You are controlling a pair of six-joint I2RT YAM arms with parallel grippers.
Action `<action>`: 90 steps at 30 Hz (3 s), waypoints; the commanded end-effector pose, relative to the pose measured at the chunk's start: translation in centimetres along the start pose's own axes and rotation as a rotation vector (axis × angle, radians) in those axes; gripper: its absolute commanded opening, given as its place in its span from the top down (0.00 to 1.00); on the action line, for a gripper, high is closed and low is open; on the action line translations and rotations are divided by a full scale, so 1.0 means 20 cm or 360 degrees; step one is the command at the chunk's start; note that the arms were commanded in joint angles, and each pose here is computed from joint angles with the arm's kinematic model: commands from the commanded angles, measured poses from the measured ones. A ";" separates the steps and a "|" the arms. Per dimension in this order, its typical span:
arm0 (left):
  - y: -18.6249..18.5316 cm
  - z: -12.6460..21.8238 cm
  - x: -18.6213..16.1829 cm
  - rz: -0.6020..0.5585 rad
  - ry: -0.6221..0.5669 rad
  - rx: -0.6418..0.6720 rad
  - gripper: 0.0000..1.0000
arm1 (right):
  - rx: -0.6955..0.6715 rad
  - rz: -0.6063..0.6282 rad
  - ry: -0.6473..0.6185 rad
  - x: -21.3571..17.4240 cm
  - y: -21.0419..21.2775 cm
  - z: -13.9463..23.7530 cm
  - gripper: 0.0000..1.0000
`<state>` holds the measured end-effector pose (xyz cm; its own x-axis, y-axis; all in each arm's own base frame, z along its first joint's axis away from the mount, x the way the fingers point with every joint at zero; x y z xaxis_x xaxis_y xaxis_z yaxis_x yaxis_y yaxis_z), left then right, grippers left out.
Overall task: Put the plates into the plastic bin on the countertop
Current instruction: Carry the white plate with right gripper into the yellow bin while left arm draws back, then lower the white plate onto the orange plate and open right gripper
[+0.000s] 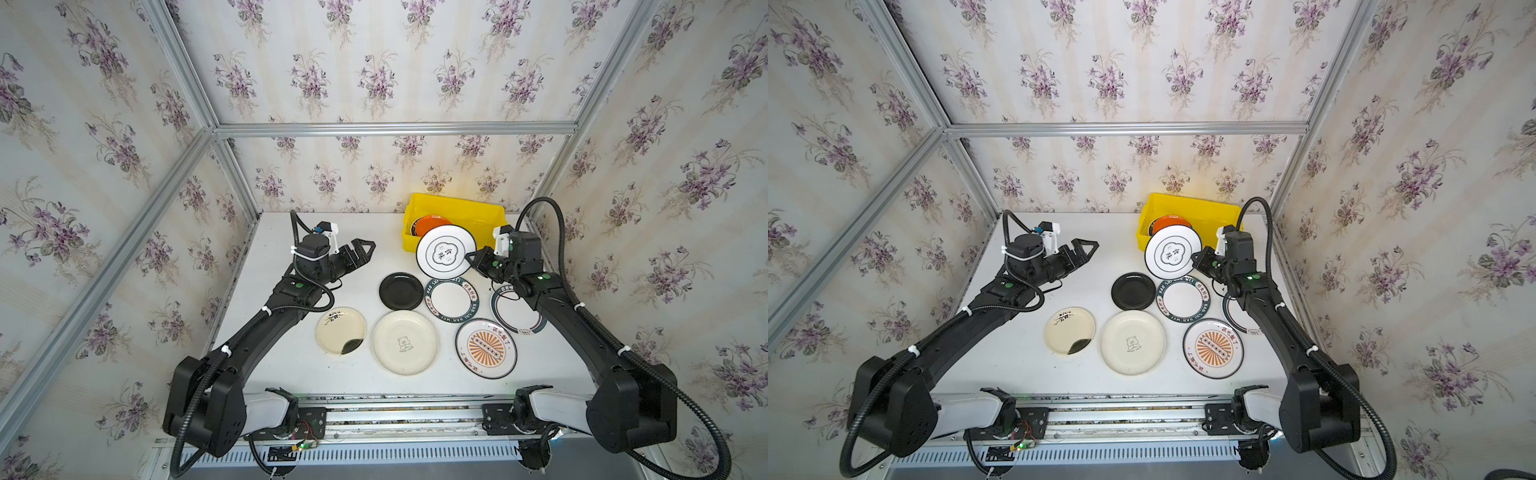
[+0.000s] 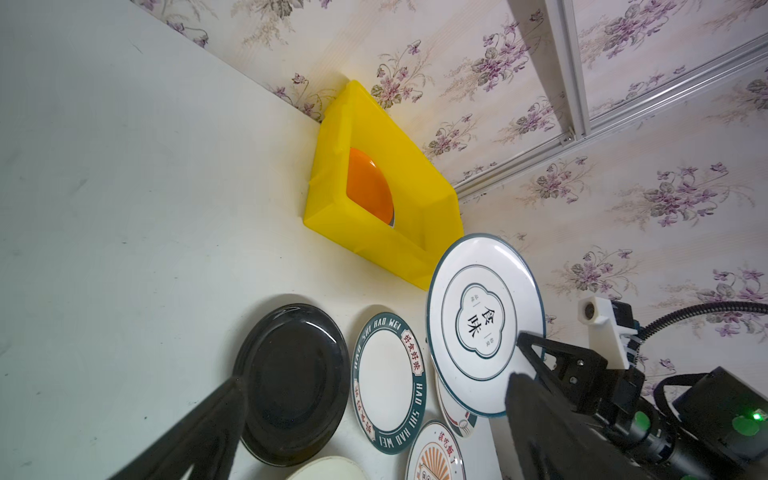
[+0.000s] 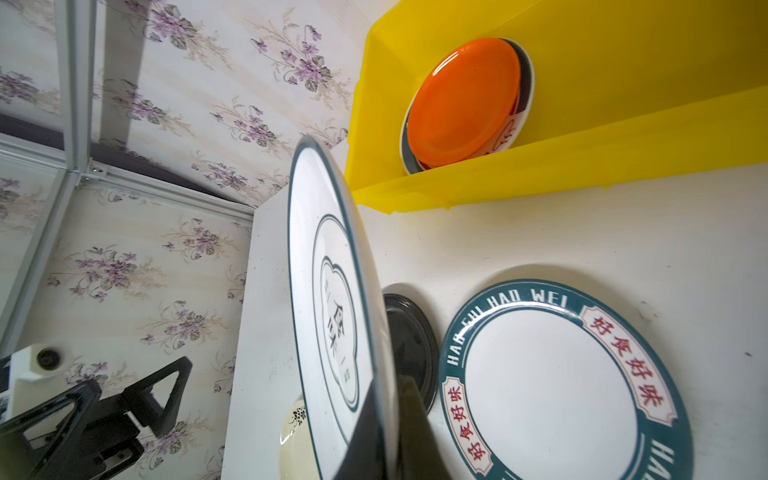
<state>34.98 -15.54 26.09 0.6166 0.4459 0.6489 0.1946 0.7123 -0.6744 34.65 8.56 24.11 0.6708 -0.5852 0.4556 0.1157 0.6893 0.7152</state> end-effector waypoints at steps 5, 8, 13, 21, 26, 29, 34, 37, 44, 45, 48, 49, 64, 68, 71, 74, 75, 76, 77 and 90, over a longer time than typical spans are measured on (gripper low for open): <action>0.11 0.11 0.05 -0.0057 -0.0119 0.0117 0.01 | -0.0082 0.0106 -0.0181 0.16 0.04 0.08 1.00; 0.15 0.14 0.08 -0.0029 -0.0153 0.0142 0.01 | -0.0097 0.0119 -0.0230 0.21 0.06 0.08 1.00; 0.17 0.20 0.12 -0.0038 -0.0259 0.0134 0.01 | -0.0181 0.0158 -0.0255 0.28 0.06 0.02 1.00; 0.24 0.19 0.15 0.0068 -0.0277 0.0043 0.01 | -0.0214 0.0112 -0.0282 0.44 0.05 -0.19 1.00; 0.27 0.11 0.13 0.0110 -0.0228 -0.0178 0.01 | -0.0187 0.0084 -0.0277 0.55 0.08 -0.37 1.00; 0.28 0.08 0.13 0.0107 -0.0172 -0.0224 0.01 | -0.0232 0.0079 -0.0280 0.61 0.06 -0.47 1.00; 0.29 0.07 0.12 0.0078 -0.0164 -0.0244 0.01 | -0.0300 0.0070 -0.0290 0.69 0.00 -0.65 1.00; 0.29 0.07 0.11 0.0066 -0.0155 -0.0246 0.01 | -0.0335 0.0059 -0.0280 0.72 -0.04 -0.76 1.00; 0.29 0.07 0.09 0.0061 -0.0136 -0.0262 0.01 | -0.0425 0.0001 -0.0268 0.75 -0.14 -0.93 1.00; 0.29 0.07 0.10 0.0063 -0.0139 -0.0263 0.01 | -0.0429 -0.0014 -0.0275 0.74 -0.15 -0.94 1.00; 0.28 0.07 0.10 0.0063 -0.0144 -0.0274 0.00 | -0.0418 -0.0049 -0.0260 0.72 -0.19 -0.99 1.00; 0.28 0.07 0.10 0.0062 -0.0146 -0.0279 0.01 | -0.0423 -0.0056 -0.0249 0.71 -0.20 -1.01 1.00; 0.24 0.09 0.11 0.0041 -0.0150 -0.0334 0.01 | -0.0417 -0.0056 -0.0108 0.59 -0.23 -1.16 1.00; 0.22 0.10 0.11 0.0035 -0.0159 -0.0339 0.01 | -0.0424 -0.0049 -0.0060 0.58 -0.23 -1.20 0.96; 0.22 0.10 0.11 0.0032 -0.0156 -0.0344 0.01 | -0.0446 -0.0022 -0.0019 0.57 -0.23 -1.21 0.91; 0.21 0.10 0.11 0.0032 -0.0152 -0.0350 0.01 | -0.0458 -0.0001 0.0001 0.58 -0.23 -1.22 0.83; 0.20 0.11 0.11 0.0029 -0.0154 -0.0354 0.01 | -0.0459 0.0007 0.0004 0.58 -0.23 -1.22 0.83; 0.20 0.11 0.11 0.0030 -0.0153 -0.0353 0.01 | -0.0460 0.0015 0.0012 0.58 -0.23 -1.22 0.83; 0.20 0.11 0.11 0.0023 -0.0154 -0.0355 0.01 | -0.0460 0.0021 0.0018 0.57 -0.23 -1.22 0.82; 0.20 0.10 0.10 0.0028 -0.0138 -0.0282 0.01 | -0.0488 0.0124 0.0100 0.56 -0.22 -1.20 0.39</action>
<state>35.27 -10.88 24.88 0.5748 0.5106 0.6394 0.3185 0.5802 -0.7496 59.28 9.09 12.20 0.7231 -0.5370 0.4345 0.3071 0.8134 0.4941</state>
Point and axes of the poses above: each gripper's point midway between its finger pads, its own z axis back along the fingers, its own y axis along the line the jaws close on, x = y × z, the point moved 4 cm from there along z, back along the fingers, and after that the axes turned 5 degrees about -z, right-handed, at the moved point
